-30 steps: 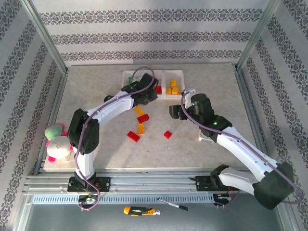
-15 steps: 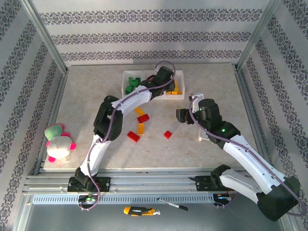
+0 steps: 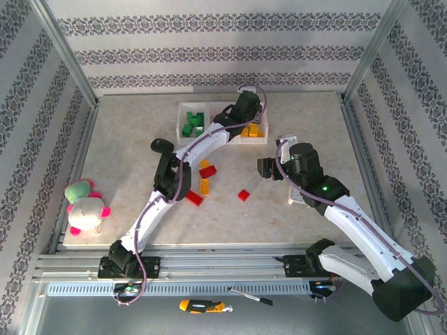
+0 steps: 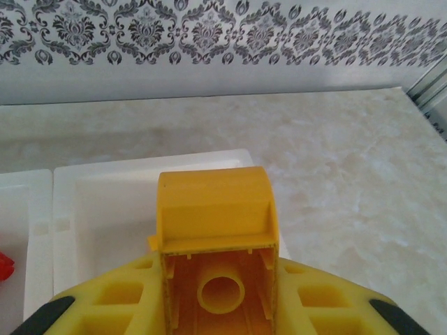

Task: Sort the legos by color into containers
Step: Place the lego in the container, then pick up the lego from the bottom-center of the table.

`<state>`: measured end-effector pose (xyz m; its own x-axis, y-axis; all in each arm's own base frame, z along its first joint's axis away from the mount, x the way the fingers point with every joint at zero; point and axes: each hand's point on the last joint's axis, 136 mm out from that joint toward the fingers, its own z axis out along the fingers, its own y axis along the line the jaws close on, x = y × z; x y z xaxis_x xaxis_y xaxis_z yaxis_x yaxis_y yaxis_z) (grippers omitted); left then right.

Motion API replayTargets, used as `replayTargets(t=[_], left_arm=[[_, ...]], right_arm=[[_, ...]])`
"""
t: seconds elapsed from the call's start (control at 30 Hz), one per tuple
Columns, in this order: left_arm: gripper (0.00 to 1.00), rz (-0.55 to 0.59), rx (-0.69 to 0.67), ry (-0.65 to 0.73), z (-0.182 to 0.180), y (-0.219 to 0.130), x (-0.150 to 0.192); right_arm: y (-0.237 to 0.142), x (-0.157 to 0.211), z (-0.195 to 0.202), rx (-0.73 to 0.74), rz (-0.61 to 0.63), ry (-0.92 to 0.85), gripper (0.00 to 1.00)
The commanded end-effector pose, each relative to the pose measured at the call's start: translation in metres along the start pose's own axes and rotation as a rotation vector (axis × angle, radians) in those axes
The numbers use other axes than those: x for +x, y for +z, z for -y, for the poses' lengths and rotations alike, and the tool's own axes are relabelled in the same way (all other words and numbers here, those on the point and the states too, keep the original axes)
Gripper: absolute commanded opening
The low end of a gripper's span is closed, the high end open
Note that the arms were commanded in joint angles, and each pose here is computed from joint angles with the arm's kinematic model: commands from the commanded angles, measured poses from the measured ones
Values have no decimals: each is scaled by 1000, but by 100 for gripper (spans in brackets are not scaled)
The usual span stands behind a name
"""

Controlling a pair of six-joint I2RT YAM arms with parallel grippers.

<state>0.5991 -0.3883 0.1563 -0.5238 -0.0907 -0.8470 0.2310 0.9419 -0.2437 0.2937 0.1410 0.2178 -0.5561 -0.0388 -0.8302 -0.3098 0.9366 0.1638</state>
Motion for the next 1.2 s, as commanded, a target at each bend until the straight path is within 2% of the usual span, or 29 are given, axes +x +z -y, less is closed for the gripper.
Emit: replayTargets(t=[0.0, 0.2, 0.43, 0.57, 0.7, 0.87, 0.97, 1.17], left_arm=[[39, 33, -31, 34, -7, -1, -13], [71, 40, -9, 52, -1, -12, -25], [89, 45, -2, 74, 2, -52, -55], [98, 30, -18, 80, -5, -82, -59], [99, 29, -26, 54, -21, -121, -49], [99, 13, -44, 21, -50, -176, -17], [99, 0, -25, 29, -65, -206, 14], [99, -46, 9, 136, -96, -262, 76]], right_arm=[[-1, 3, 3, 3, -5, -2, 80], [0, 3, 2, -4, -8, 10, 80], [6, 5, -6, -44, -29, 16, 80], [17, 12, -16, -84, -64, 18, 81], [31, 26, -28, -103, -122, -3, 82], [47, 56, -41, -112, -238, -22, 82], [54, 71, -52, -135, -299, -70, 83], [66, 93, -72, -185, -401, -126, 83]])
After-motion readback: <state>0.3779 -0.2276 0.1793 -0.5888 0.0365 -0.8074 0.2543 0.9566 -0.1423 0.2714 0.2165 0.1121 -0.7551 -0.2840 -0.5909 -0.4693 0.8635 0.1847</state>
